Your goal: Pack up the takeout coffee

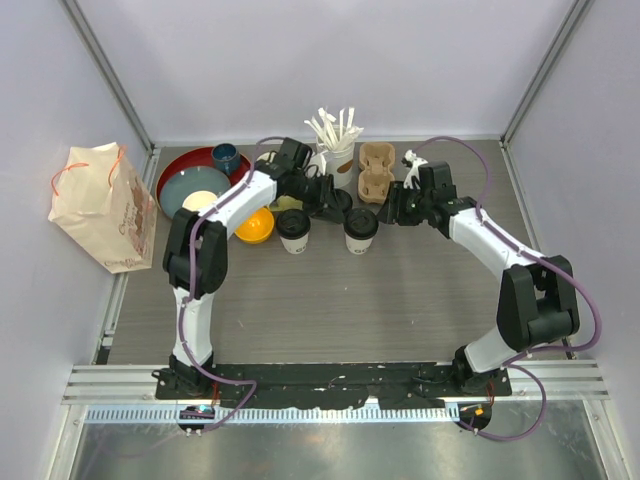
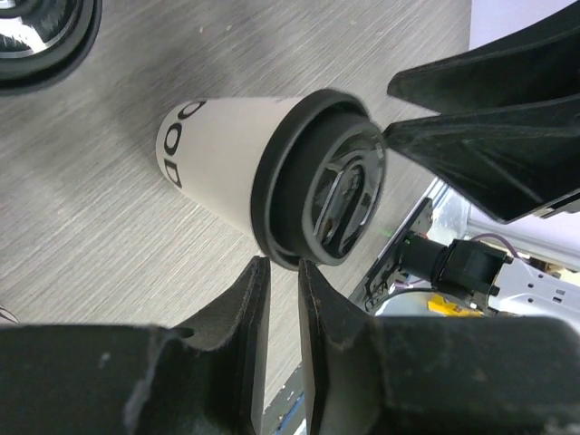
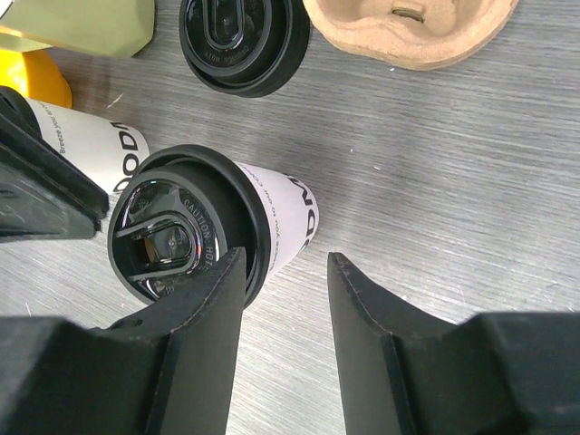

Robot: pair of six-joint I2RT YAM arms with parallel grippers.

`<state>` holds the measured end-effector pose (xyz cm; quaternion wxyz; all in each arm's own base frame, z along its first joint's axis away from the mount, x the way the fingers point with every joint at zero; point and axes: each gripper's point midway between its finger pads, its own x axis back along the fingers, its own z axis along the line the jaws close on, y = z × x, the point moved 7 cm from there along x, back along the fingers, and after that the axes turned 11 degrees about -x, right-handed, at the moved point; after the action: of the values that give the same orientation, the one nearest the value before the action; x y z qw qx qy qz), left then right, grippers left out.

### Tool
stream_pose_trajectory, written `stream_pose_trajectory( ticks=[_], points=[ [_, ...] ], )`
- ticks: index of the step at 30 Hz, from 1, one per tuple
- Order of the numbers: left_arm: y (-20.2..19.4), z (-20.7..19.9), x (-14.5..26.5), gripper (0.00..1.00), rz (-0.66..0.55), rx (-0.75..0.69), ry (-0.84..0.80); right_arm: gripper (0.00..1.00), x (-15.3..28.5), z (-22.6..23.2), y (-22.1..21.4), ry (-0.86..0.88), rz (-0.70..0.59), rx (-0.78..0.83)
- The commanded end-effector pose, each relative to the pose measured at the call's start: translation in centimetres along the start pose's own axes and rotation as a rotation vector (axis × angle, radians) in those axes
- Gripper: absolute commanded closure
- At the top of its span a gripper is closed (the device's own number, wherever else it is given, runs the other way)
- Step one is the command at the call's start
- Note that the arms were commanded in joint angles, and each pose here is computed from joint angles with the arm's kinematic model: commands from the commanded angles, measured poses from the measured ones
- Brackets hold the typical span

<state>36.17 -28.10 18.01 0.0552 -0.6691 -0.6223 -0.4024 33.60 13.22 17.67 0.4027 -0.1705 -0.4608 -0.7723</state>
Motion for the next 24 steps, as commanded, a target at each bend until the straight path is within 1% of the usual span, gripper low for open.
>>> stream_pose_trajectory(
  ticks=[1,4,5,6,7,8,9,11,13,14,16,21,24],
  points=[
    [3.0,-2.2,2.2,0.76,-0.075,-0.116,-0.002,0.53,2.3,1.7,2.2,0.016,-0.088,0.043],
    [4.1,-2.6,2.4,0.74,-0.081,-0.15,0.003,0.53,3.3,1.7,1.9,0.006,-0.101,0.031],
    [5.0,-3.1,2.9,0.73,-0.102,-0.176,0.001,0.53,3.5,1.8,1.8,0.008,-0.103,0.026],
    [5.2,-2.8,2.5,0.71,-0.094,-0.184,0.007,0.53,4.1,2.1,1.8,0.021,-0.12,0.008],
    [5.3,-2.9,2.5,0.71,-0.083,-0.181,0.017,0.53,4.0,1.8,1.0,0.018,-0.112,-0.016],
    [6.1,-3.1,2.8,0.71,-0.104,-0.207,0.027,0.53,4.2,1.9,0.7,0.032,-0.117,-0.028],
    [6.3,-2.6,2.2,0.71,-0.096,-0.2,0.038,0.53,4.6,2.4,0.8,0.059,-0.148,-0.052],
    [6.9,-2.7,2.0,0.7,-0.102,-0.211,0.04,0.5,4.5,2.2,-0.5,0.068,-0.14,-0.073],
    [6.8,-2.5,1.0,0.68,-0.081,-0.221,0.056,0.43,4.6,2.3,-1.2,0.086,-0.155,-0.111],
    [7.1,-2.9,1.0,0.67,-0.091,-0.244,0.058,0.4,4.6,2.4,-1.4,0.095,-0.159,-0.123],
    [7.0,-2.9,0.1,0.63,-0.077,-0.271,0.07,0.37,4.2,2.8,-2.0,0.12,-0.163,-0.145],
    [6.8,-2.6,-1.0,0.62,-0.059,-0.283,0.077,0.38,2.8,2.7,-2.8,0.144,-0.152,-0.19],
    [6.3,-2.3,-1.5,0.62,-0.045,-0.278,0.08,0.38,1.9,3.0,-2.4,0.185,-0.162,-0.2]
  ],
)
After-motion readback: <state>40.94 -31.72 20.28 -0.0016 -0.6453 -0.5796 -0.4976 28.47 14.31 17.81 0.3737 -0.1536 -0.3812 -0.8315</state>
